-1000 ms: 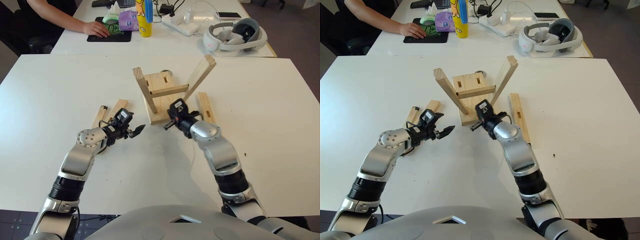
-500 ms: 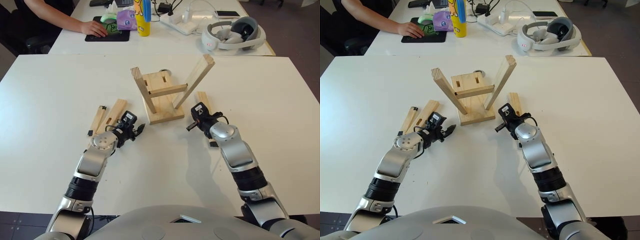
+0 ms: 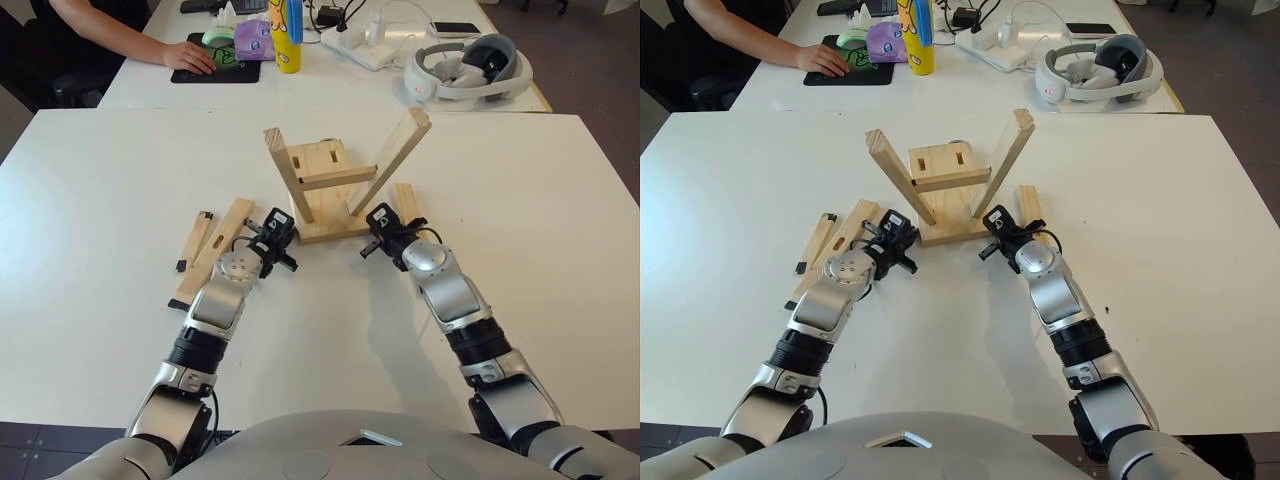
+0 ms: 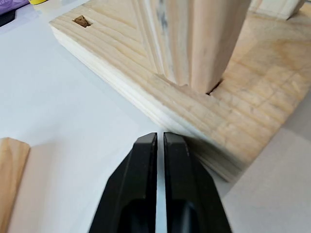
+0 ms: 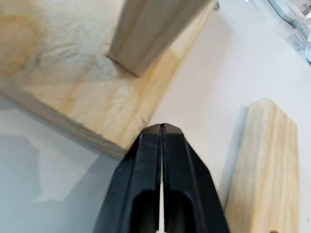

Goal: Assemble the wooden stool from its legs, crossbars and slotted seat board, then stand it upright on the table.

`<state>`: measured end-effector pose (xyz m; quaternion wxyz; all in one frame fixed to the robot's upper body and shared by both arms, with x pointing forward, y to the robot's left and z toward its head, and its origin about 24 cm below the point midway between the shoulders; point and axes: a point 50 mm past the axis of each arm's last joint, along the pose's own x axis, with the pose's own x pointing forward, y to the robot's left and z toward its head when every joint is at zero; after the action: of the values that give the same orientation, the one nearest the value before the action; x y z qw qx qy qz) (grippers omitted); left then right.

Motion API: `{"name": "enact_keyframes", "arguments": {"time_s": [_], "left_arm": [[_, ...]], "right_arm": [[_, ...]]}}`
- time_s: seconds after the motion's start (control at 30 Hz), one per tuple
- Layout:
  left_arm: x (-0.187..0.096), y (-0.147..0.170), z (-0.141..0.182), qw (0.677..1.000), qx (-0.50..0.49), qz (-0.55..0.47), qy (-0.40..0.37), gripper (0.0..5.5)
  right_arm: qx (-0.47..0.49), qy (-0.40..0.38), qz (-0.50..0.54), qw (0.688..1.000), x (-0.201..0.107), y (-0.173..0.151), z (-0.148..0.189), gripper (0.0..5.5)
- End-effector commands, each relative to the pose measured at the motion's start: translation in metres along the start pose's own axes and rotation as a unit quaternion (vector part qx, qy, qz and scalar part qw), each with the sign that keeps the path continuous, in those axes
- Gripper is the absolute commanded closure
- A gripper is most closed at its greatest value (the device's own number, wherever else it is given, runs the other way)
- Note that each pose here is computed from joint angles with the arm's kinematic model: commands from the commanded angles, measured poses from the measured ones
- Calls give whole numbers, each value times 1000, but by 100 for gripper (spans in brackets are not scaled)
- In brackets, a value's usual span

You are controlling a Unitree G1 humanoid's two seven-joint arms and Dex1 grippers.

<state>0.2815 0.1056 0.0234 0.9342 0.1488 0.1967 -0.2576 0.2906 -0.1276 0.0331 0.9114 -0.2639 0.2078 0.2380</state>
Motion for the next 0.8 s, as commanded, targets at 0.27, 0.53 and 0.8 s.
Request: {"name": "enact_keyframes", "arguments": {"time_s": [0.27,0.53,0.8], "left_arm": [[-11,-18,-12,998,-8,-61,30,549],[-22,-28,-9,995,-2,-93,35,549],[-26,-34,-5,994,-6,-102,35,549]], "right_arm": [[8,-25,100,995,-25,40,5,550],[30,-11,86,996,-34,43,0,550],[13,-5,85,996,-45,42,1,550]]}}
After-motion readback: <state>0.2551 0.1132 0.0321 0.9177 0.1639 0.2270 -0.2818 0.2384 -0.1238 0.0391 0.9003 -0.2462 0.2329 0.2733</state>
